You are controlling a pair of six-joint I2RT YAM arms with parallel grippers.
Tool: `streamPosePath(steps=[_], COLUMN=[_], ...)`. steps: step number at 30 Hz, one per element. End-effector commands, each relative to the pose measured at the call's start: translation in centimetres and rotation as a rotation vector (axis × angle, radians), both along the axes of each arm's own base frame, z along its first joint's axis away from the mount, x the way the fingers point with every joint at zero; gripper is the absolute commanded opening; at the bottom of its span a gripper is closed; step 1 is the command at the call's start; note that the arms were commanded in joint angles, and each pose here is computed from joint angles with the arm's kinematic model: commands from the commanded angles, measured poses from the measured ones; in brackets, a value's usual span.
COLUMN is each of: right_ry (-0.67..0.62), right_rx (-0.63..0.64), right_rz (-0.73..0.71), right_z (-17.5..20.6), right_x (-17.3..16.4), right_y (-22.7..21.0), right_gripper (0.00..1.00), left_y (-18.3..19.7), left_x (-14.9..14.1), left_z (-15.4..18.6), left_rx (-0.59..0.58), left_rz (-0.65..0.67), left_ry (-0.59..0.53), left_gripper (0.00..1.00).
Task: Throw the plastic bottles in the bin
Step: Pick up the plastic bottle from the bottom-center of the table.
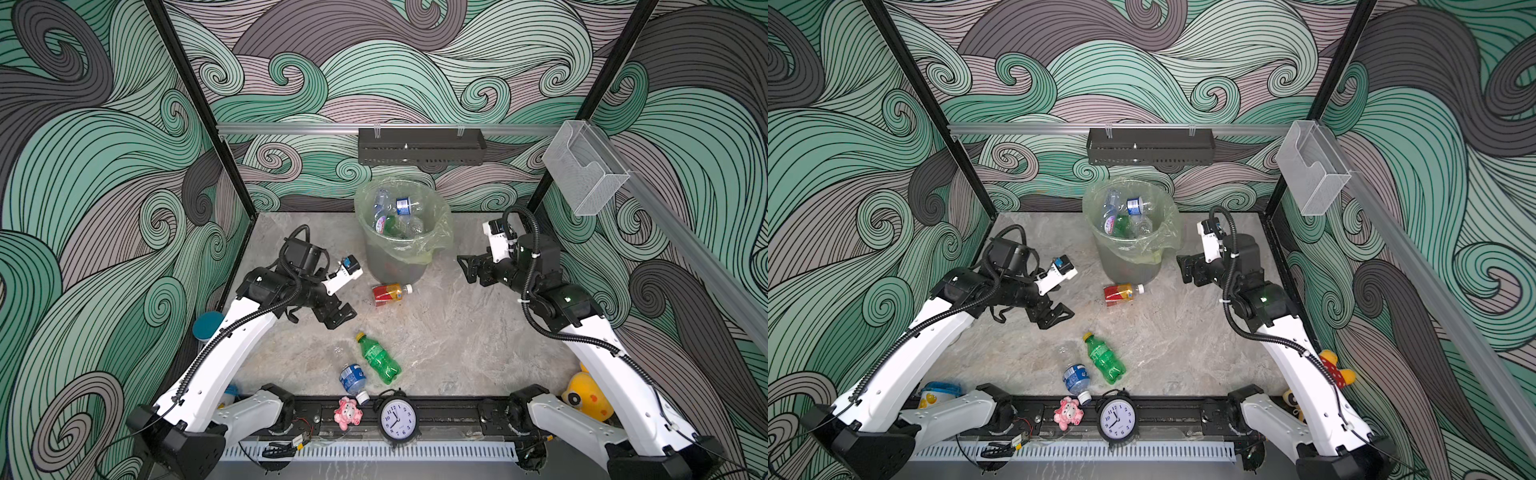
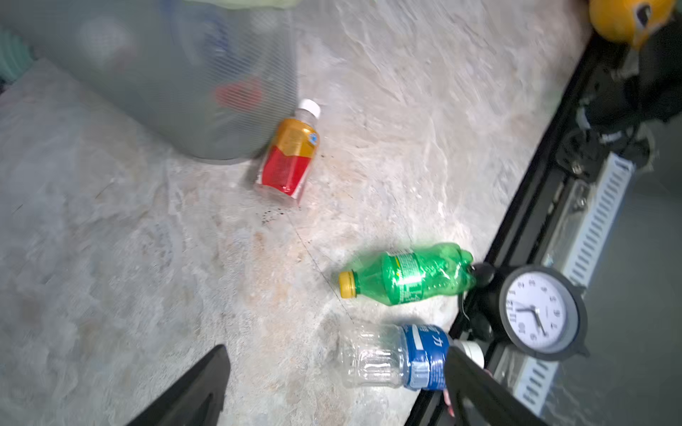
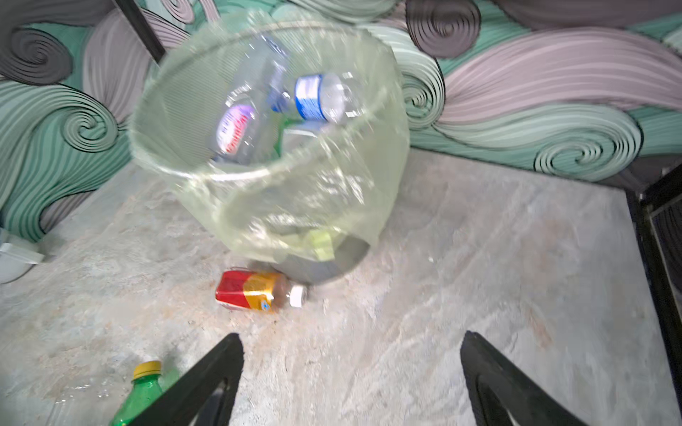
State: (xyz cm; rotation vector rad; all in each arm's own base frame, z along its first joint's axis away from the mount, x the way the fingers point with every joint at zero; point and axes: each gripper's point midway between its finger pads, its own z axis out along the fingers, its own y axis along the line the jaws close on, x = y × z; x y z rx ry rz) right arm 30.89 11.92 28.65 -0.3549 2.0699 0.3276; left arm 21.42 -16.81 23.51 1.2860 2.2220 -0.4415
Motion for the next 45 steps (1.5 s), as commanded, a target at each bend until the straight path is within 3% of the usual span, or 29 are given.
streamPosePath(steps=[1, 8, 13, 16, 26, 37, 45], right_ry=[0.003, 0.055, 0.077, 0.089, 0.106, 0.114, 0.113], right_rx=[0.082, 0.095, 0.122, 0.131, 0.139, 0.141, 0.146], right_rz=[-0.032, -0.062, -0.074, -0.076, -0.074, -0.093, -0.1], right_z=[-0.5, -3.2, -4.3, -4.8, -5.3, -5.8, -5.8], right_x=[-0.3, -0.1, 0.2, 0.3, 0.0, -0.5, -0.5], right_y=[-0.4, -1.5, -1.7, -1.8, -2.2, -2.9, -3.1], right_gripper=[0.93, 0.92, 0.92, 0.92, 0.89, 0.89, 0.88], left_y=[-0.5, -2.6, -3.9, -4.8, -8.8, -8.9, -9.0], left_x=[-1.4, -3.1, -3.1, -3.1, -3.2, -5.2, -5.3], left_z=[-1.3, -4.6, -6.5, -7.9, -11.6, -15.7, -17.6], left_rx=[0.093, 0.251, 0.322, 0.339, 0.311, 0.423, 0.473], left_rz=[-0.165, -0.371, -0.431, -0.469, -0.545, -0.593, -0.603], left_ry=[0.001, 0.015, -0.017, -0.028, -0.124, -0.014, -0.017], left_gripper=[0.93, 0.93, 0.92, 0.86, 0.85, 0.8, 0.8])
